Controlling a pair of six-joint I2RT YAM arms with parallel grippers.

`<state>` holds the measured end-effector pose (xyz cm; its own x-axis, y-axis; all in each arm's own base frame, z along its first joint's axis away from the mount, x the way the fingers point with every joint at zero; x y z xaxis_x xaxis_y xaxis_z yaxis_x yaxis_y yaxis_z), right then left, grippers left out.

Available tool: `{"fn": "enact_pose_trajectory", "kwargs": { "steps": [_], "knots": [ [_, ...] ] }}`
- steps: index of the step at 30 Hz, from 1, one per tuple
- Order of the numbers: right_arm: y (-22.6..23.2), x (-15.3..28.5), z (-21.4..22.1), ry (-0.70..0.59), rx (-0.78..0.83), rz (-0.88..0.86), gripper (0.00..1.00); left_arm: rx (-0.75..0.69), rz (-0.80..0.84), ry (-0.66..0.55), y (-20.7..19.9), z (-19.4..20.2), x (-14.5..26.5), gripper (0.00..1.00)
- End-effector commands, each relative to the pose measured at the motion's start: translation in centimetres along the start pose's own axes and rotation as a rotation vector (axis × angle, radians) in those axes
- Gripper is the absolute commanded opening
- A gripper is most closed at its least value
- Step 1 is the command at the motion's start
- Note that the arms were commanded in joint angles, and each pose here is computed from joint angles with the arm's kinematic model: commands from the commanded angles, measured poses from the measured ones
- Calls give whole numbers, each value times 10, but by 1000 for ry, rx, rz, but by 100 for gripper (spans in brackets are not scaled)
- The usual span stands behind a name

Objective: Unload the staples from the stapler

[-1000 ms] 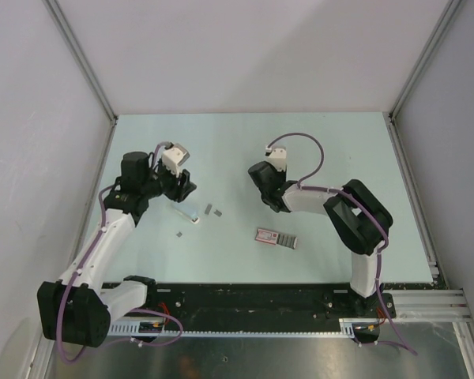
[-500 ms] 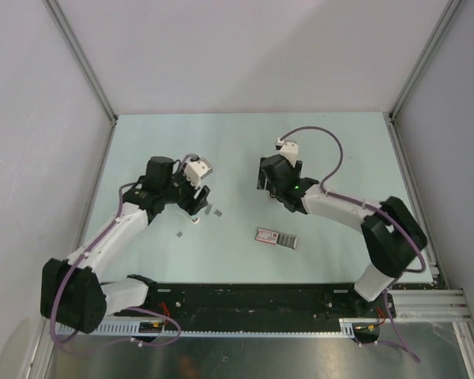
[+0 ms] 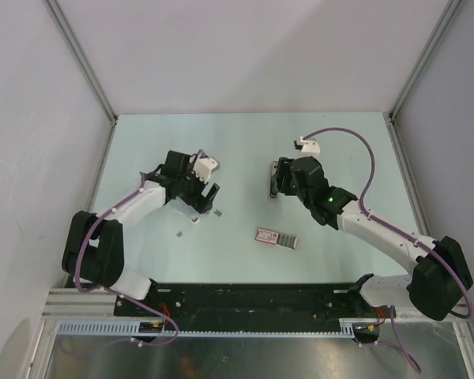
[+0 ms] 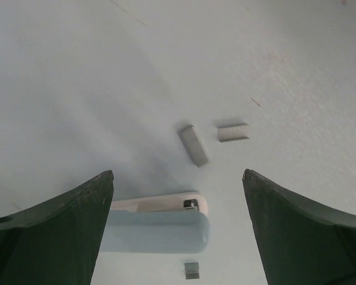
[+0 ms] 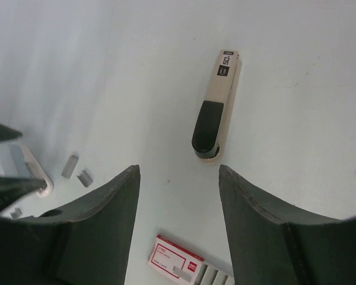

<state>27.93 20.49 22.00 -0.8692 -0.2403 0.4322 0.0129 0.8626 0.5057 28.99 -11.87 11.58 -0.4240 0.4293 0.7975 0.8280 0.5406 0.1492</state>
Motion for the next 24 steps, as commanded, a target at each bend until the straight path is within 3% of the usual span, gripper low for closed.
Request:
{"fn": "enact_pose_trajectory", "kwargs": {
  "steps": [1,5,10,14,19,24],
  "knots": [
    [7,-5,5,95,128,-148,59,89,-79,-124,30,-29,25,94],
    [24,-18,21,177,286,-265,61,171,-108,-160,45,-18,41,94],
    [53,-43,60,304,631,-454,66,292,-170,-247,73,0,84,96],
    [79,-62,77,312,866,-573,73,304,-224,-246,80,14,109,99],
    [105,-90,95,335,1005,-697,79,310,-232,-249,77,21,121,99],
    [113,-111,126,457,1116,-742,81,345,-211,-279,80,21,125,100]
  ]
}}
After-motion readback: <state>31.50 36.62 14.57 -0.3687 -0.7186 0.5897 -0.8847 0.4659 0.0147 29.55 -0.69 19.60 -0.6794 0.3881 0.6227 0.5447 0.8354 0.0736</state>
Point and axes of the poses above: each gripper's point midway between its finger pads, its own x axis back along the fingers, its own y axis along the line the jaws close on, z = x × y, the point moved 6 cm from there along x, back along the fingers, and after that the axes turned 15 degrees about -x, right-handed, at the moved point
